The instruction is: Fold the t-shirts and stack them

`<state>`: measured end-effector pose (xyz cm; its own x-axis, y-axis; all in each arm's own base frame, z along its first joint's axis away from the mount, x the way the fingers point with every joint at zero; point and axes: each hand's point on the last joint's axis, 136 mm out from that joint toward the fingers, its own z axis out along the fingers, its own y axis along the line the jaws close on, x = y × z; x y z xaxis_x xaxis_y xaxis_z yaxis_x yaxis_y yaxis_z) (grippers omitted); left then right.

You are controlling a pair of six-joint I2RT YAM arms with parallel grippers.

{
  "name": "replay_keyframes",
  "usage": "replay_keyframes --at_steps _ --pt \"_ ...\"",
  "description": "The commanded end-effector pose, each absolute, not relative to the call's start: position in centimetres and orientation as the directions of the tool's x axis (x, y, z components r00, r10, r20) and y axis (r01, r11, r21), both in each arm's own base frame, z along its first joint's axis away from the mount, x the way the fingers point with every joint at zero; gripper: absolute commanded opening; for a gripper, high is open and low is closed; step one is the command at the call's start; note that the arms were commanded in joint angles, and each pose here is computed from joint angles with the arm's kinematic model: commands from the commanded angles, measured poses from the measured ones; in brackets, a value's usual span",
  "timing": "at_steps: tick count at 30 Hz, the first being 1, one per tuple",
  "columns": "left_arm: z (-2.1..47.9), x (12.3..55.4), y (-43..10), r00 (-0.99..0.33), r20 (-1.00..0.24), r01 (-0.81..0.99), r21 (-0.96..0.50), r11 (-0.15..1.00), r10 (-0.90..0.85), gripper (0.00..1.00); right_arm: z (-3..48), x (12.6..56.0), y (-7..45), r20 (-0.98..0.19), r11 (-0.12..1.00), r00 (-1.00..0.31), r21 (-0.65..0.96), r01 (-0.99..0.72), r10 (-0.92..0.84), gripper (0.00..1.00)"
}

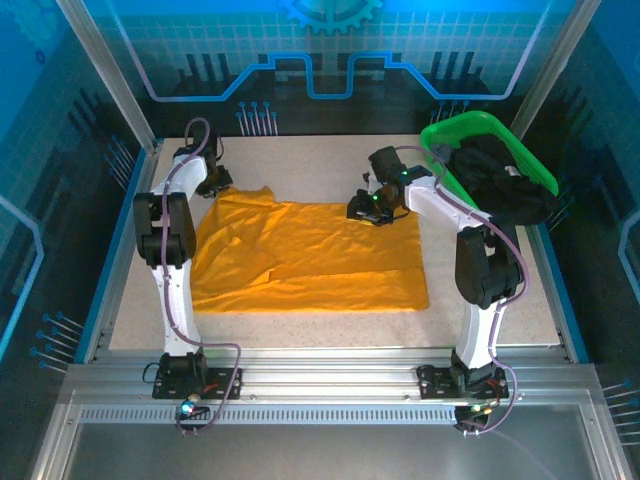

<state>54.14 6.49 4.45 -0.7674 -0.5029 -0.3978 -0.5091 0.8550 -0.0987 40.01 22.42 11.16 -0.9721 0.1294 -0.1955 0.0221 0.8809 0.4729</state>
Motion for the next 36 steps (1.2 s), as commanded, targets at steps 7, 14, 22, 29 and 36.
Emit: replay_keyframes --at_steps 7,14,22,29,36 --pt "4.2 53.7 6.4 -0.791 -0.388 -0.482 -0.079 0.872 -0.473 0.24 10.3 39.7 22.0 -0.156 0.877 -0.978 0.478 0.048 0.139 0.36" --pt "3.6 53.4 6.4 -0.802 -0.376 -0.474 -0.070 0.878 -0.463 0.24 10.2 39.8 22.2 -0.154 0.875 -0.978 0.482 0.049 0.139 0.36" --pt "3.2 53.5 6.3 -0.803 -0.367 -0.480 -0.071 0.875 -0.470 0.18 10.2 39.8 22.1 -0.152 0.875 -0.978 0.481 0.051 0.140 0.36" --pt "2.7 53.0 6.5 -0.810 -0.352 -0.485 -0.049 0.873 -0.470 0.20 10.2 39.9 22.0 -0.152 0.874 -0.978 0.483 0.055 0.145 0.36" --pt "2.3 53.0 6.3 -0.810 -0.344 -0.488 -0.056 0.871 -0.475 0.20 10.1 40.0 22.0 -0.148 0.873 -0.978 0.485 0.057 0.146 0.36"
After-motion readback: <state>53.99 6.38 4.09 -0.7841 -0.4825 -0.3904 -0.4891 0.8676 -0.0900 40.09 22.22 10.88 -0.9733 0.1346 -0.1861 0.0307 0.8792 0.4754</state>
